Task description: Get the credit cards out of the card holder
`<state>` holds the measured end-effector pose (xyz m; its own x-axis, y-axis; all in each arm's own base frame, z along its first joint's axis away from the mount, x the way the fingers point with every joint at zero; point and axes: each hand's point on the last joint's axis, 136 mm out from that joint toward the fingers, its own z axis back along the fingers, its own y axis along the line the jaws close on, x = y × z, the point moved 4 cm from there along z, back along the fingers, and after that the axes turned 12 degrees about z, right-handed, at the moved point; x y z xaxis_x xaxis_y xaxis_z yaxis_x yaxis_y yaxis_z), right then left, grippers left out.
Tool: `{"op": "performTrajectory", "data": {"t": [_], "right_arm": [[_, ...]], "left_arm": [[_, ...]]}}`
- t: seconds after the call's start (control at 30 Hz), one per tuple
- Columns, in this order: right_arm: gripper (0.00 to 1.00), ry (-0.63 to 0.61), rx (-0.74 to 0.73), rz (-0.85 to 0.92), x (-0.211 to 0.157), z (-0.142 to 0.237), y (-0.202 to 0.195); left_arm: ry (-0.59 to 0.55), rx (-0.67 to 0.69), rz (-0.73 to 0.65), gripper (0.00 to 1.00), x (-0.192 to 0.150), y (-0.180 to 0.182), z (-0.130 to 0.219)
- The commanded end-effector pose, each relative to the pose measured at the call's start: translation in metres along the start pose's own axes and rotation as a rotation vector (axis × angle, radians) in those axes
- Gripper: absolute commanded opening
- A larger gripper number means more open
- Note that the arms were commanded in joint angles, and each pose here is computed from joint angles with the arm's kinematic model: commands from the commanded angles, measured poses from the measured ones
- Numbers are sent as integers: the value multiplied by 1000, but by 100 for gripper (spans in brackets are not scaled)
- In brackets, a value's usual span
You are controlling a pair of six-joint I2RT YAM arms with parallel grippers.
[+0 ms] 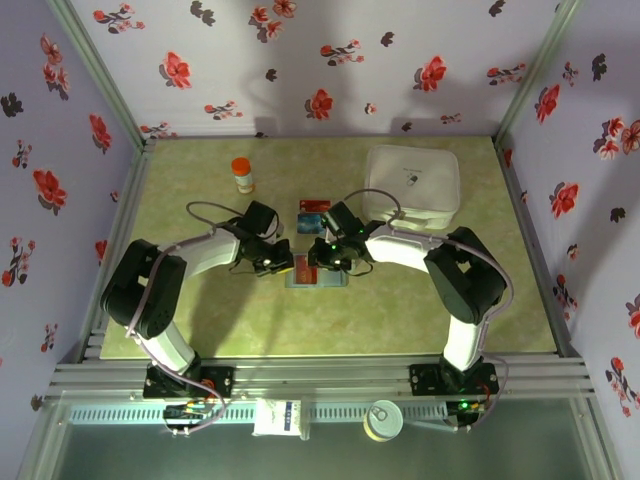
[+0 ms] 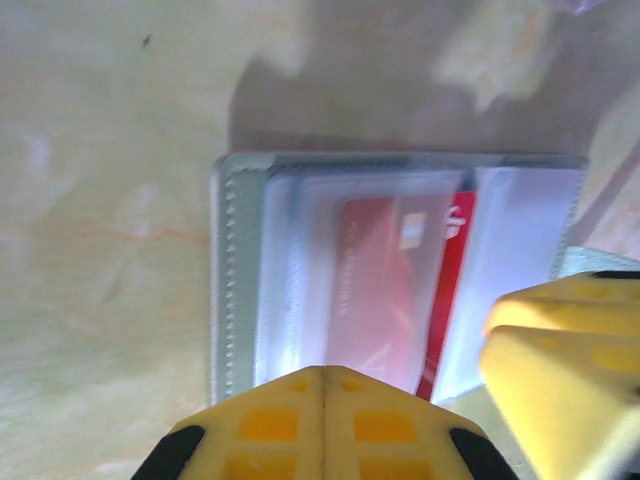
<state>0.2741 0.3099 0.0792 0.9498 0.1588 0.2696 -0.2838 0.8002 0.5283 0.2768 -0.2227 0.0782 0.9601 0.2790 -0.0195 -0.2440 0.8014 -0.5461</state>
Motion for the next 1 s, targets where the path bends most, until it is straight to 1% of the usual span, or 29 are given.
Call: {"op": "performTrajectory", "data": {"t": [0.0,0.2,0.5,0.77,0.97], "right_arm": [[24,-10,37,-32,0,2,1],[24,3,43,-49,-2,-3,-3],[25,23,33,-63,-6,-9,-10],[25,39,6,-75,-13,-13,-19],[26,26,12,-74,-14,-10,-20]], "left_arm": [[22,-3,-32,0,2,-10,0],[51,35,-27,0,1,1,-16],[71,78,-7,0,-6,20,-28],[73,94,9,0,-11,30,-30],[60,84,2,0,-10,25,-24]]}}
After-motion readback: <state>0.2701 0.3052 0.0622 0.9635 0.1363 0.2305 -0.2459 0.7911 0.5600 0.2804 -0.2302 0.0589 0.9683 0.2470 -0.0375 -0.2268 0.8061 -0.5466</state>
